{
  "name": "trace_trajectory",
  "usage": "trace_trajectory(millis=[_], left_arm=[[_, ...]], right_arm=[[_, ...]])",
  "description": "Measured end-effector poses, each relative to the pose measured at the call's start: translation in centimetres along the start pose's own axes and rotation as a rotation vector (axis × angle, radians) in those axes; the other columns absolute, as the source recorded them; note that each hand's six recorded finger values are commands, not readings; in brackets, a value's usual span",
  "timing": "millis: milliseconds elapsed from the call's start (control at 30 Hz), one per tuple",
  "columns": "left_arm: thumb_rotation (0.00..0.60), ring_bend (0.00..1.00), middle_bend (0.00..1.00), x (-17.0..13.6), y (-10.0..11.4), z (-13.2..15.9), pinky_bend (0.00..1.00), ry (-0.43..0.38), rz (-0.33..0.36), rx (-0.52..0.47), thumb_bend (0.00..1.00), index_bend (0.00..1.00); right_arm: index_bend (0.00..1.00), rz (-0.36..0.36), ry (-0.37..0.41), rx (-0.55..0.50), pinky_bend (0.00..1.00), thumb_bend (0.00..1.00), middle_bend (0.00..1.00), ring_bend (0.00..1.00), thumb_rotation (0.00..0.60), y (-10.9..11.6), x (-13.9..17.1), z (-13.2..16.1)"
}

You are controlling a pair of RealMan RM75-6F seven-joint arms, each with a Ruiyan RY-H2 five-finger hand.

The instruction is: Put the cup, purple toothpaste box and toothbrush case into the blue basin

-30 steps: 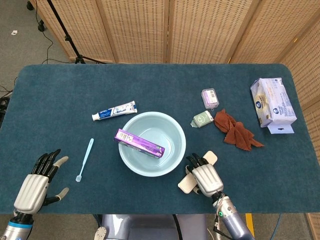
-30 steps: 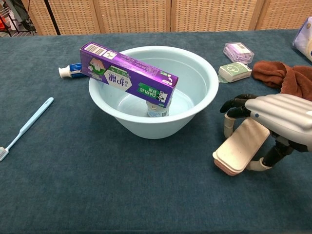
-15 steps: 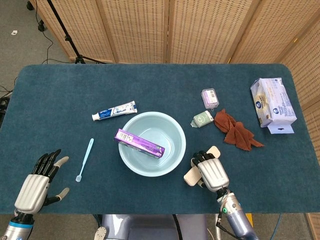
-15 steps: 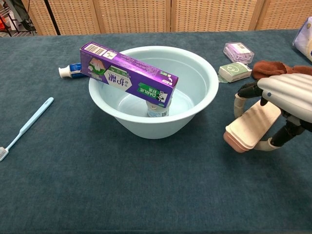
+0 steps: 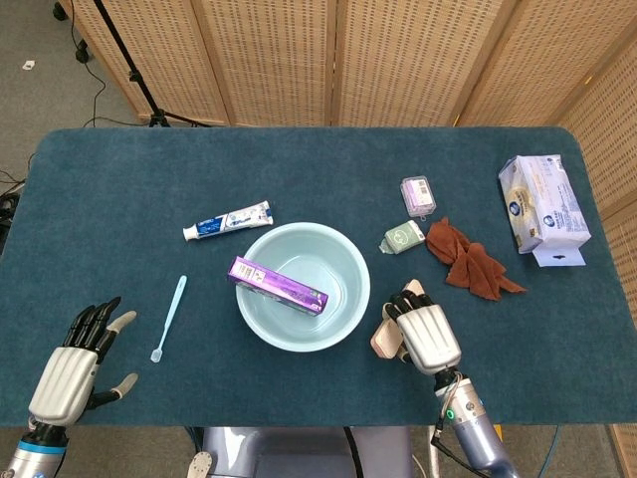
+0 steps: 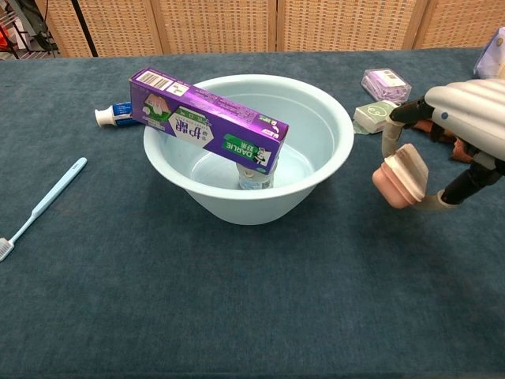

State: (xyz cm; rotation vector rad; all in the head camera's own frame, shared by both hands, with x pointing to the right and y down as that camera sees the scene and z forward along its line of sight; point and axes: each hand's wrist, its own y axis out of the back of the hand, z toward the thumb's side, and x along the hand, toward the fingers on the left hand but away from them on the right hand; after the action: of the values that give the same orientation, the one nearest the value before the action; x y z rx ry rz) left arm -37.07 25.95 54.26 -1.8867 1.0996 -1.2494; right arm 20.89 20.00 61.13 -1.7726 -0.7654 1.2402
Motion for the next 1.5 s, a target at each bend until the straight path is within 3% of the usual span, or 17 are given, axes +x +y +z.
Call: trace_trajectory(millis=[1133, 1500], left_arm=[[0.6, 0.0, 0.0, 0.0, 0.1, -0.1, 0.03, 0.003, 0.002, -0.012, 0.22, 0.17], [0.6, 0.0, 0.0, 0.0, 0.1, -0.1, 0.03, 0.005, -0.001, -0.016, 0.22, 0.17]], right_arm=[[0.59, -0.235, 0.07, -0.012, 0.42, 0.26, 0.41, 0.34, 0.6, 7.0, -1.3, 3.4], [0.59, -0.249, 0.109, -0.015, 0.42, 0.26, 0.41, 0.34, 0.6, 8.0, -1.4, 5.1]])
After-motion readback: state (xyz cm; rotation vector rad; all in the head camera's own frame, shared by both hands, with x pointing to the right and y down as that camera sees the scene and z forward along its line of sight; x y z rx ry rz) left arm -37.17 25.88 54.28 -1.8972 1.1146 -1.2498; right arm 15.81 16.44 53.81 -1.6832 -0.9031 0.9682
